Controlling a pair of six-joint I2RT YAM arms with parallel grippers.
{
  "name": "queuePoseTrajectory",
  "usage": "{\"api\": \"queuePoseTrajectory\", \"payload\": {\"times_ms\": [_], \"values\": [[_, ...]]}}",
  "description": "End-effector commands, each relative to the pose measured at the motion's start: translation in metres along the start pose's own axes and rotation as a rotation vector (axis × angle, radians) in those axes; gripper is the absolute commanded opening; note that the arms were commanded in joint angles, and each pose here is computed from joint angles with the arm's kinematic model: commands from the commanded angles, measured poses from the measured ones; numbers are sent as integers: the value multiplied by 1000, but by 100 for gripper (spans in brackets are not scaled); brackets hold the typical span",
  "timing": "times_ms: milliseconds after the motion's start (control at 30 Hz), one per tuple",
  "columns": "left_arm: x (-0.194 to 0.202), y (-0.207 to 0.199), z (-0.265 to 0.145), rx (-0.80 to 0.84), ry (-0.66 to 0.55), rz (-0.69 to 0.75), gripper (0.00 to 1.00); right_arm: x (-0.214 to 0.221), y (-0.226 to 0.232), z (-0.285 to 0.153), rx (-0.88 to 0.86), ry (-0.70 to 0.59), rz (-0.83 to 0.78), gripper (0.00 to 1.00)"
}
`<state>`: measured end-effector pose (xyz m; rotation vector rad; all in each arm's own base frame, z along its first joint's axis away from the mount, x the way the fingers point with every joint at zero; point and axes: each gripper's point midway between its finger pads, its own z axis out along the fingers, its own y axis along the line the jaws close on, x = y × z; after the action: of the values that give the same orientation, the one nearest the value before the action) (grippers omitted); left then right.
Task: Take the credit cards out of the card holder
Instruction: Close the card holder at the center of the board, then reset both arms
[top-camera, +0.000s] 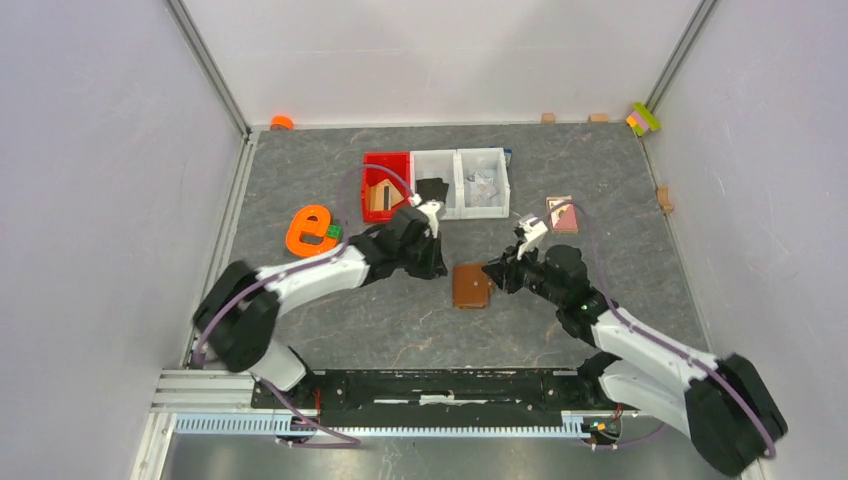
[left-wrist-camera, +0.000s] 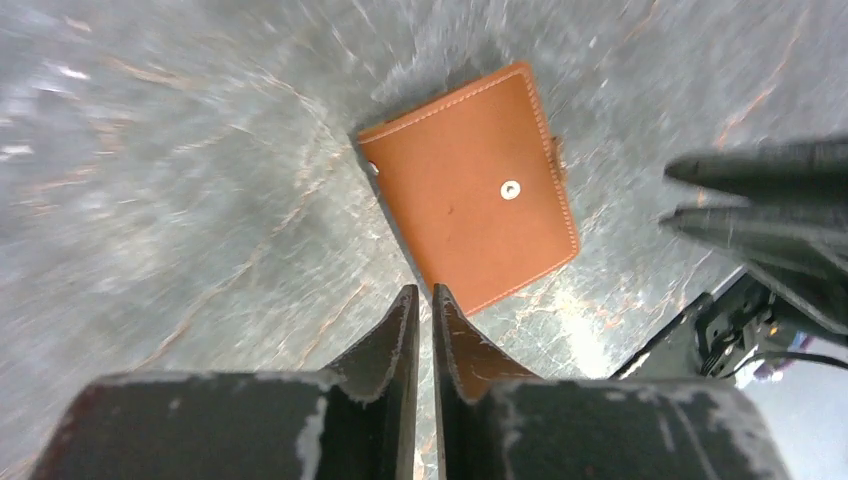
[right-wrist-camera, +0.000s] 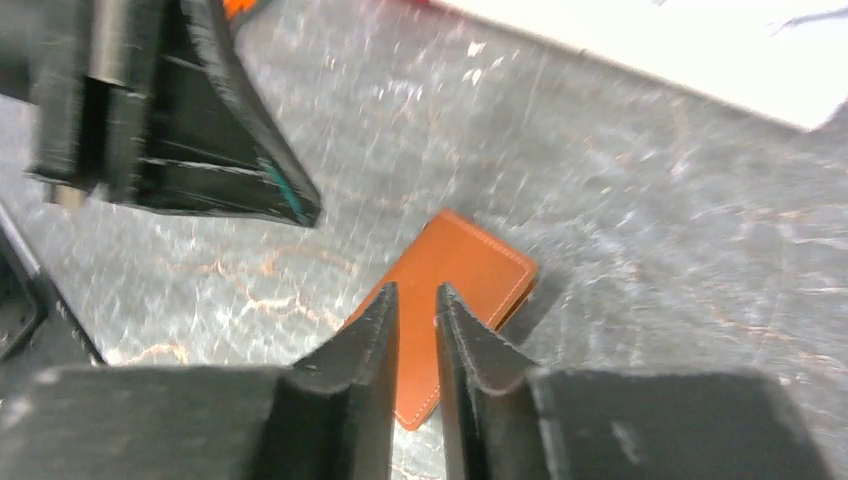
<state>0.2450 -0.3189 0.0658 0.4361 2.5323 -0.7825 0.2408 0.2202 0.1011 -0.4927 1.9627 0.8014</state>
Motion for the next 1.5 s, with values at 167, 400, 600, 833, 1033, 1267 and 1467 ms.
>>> {"api": "queuePoseTrajectory", "payload": {"times_ms": [167, 400, 600, 833, 1033, 1267, 1467], "values": [[-72, 37, -126, -254, -585, 90, 72, -51, -46, -49, 310, -342, -115, 64], [-75, 78, -184, -469, -811, 207, 100, -48, -90, -90, 565, -517, -308, 98], [-66, 101, -212, -577, -939, 297, 100, -28, -122, -105, 756, -416, -425, 98], [-53, 143, -232, -834, -992, 312, 100, -17, -153, -152, 1014, -461, -504, 98], [-49, 183, -207, -893, -932, 254, 100, -12, -171, -146, 1086, -370, -489, 98], [-42, 224, -178, -890, -892, 194, 95, -25, -176, -196, 1287, -478, -461, 97], [-58, 230, -170, -891, -877, 241, 93, -21, -184, -188, 1279, -450, -440, 98]]}}
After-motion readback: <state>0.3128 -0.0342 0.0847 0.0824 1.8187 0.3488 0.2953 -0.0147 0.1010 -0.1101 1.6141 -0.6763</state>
